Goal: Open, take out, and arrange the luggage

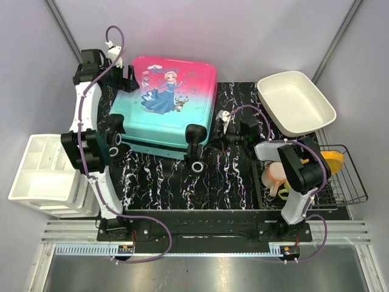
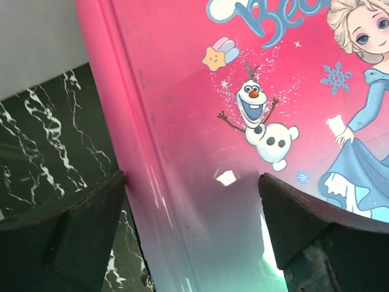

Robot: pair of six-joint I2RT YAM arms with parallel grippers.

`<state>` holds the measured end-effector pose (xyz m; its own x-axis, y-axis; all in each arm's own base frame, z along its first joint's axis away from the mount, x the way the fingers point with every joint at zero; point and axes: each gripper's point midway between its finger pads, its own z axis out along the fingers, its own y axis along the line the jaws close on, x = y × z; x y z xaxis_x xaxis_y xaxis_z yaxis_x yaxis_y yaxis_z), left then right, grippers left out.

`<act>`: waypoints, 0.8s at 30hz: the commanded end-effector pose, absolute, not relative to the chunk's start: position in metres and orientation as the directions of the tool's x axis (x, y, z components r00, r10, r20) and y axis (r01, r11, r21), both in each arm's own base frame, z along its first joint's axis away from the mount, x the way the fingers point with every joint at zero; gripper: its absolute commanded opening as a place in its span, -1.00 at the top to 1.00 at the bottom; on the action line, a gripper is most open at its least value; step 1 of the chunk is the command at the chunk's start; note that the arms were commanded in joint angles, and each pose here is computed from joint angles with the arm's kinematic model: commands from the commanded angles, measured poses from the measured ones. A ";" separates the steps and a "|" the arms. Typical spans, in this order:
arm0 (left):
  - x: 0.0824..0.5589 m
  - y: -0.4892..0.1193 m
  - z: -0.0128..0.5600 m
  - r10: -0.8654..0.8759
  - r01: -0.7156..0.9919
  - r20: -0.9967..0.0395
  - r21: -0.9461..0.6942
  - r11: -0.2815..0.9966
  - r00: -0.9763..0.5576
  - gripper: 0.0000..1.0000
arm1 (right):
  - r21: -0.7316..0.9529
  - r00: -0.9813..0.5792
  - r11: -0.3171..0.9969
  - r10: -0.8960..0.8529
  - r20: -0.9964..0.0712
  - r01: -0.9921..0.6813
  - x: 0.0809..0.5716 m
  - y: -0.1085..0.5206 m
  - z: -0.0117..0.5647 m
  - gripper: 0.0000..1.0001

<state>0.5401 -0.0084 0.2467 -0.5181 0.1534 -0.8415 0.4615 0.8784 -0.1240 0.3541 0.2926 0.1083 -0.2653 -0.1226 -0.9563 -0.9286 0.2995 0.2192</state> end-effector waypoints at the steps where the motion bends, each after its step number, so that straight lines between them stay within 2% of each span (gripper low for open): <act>1: 0.489 -0.107 0.231 0.236 0.647 -0.757 -0.304 0.699 -0.610 -0.91 | 0.027 -0.027 0.122 -0.005 -1.000 -0.992 0.320 0.341 0.193 1.00; 3: 0.487 -0.116 0.263 0.232 0.654 -0.791 -0.260 0.711 -0.566 -0.98 | 0.036 -0.038 0.180 -0.008 -0.999 -0.983 0.327 0.341 0.194 1.00; 4: 0.489 -0.112 0.281 0.215 0.608 -0.800 -0.220 0.763 -0.560 -0.98 | 0.054 -0.057 0.201 -0.009 -0.998 -0.978 0.329 0.341 0.193 1.00; 5: 0.472 -0.121 0.317 0.222 0.626 -0.838 -0.171 0.761 -0.498 -0.98 | 0.064 -0.067 0.221 -0.007 -0.998 -0.973 0.332 0.340 0.193 1.00; 7: 0.446 -0.126 0.326 0.211 0.616 -0.838 -0.176 0.768 -0.503 -0.98 | 0.071 -0.073 0.266 0.002 -0.997 -0.961 0.337 0.339 0.196 1.00; 8: 0.420 -0.128 0.352 0.200 0.633 -0.869 -0.156 0.758 -0.453 -0.98 | 0.093 -0.094 0.277 0.012 -0.996 -0.956 0.337 0.340 0.197 1.00; 9: 0.401 -0.132 0.353 0.198 0.650 -0.869 -0.169 0.741 -0.453 -0.98 | 0.091 -0.090 0.284 0.016 -0.996 -0.955 0.338 0.339 0.198 1.00; 11: 0.359 -0.143 0.312 0.249 0.681 -0.814 -0.226 0.696 -0.524 -0.98 | 0.082 -0.078 0.304 0.027 -0.997 -0.949 0.339 0.340 0.199 1.00; 12: 0.329 -0.146 0.321 0.283 0.722 -0.838 -0.176 0.669 -0.466 -0.98 | 0.082 -0.076 0.311 0.030 -0.997 -0.947 0.340 0.340 0.200 1.00; 13: 0.306 -0.149 0.286 0.314 0.724 -0.788 -0.226 0.652 -0.529 -0.98 | 0.084 -0.078 0.315 0.032 -0.996 -0.945 0.340 0.340 0.200 1.00; 15: 0.262 -0.165 0.278 0.357 0.783 -0.793 -0.225 0.580 -0.493 -0.98 | 0.084 -0.081 0.336 0.025 -0.996 -0.938 0.342 0.338 0.198 1.00; 16: 0.243 -0.169 0.251 0.373 0.777 -0.754 -0.277 0.566 -0.540 -0.98 | 0.083 -0.085 0.344 0.007 -0.996 -0.935 0.341 0.335 0.194 1.00; 19: 0.217 -0.185 0.232 0.375 0.785 -0.754 -0.289 0.548 -0.540 -0.98 | 0.053 -0.075 0.380 -0.043 -0.996 -0.924 0.340 0.327 0.185 1.00; 24: 0.232 -0.214 0.256 0.257 0.781 -0.851 -0.249 0.572 -0.459 -0.98 | 0.046 -0.074 0.399 -0.055 -0.996 -0.916 0.341 0.324 0.184 1.00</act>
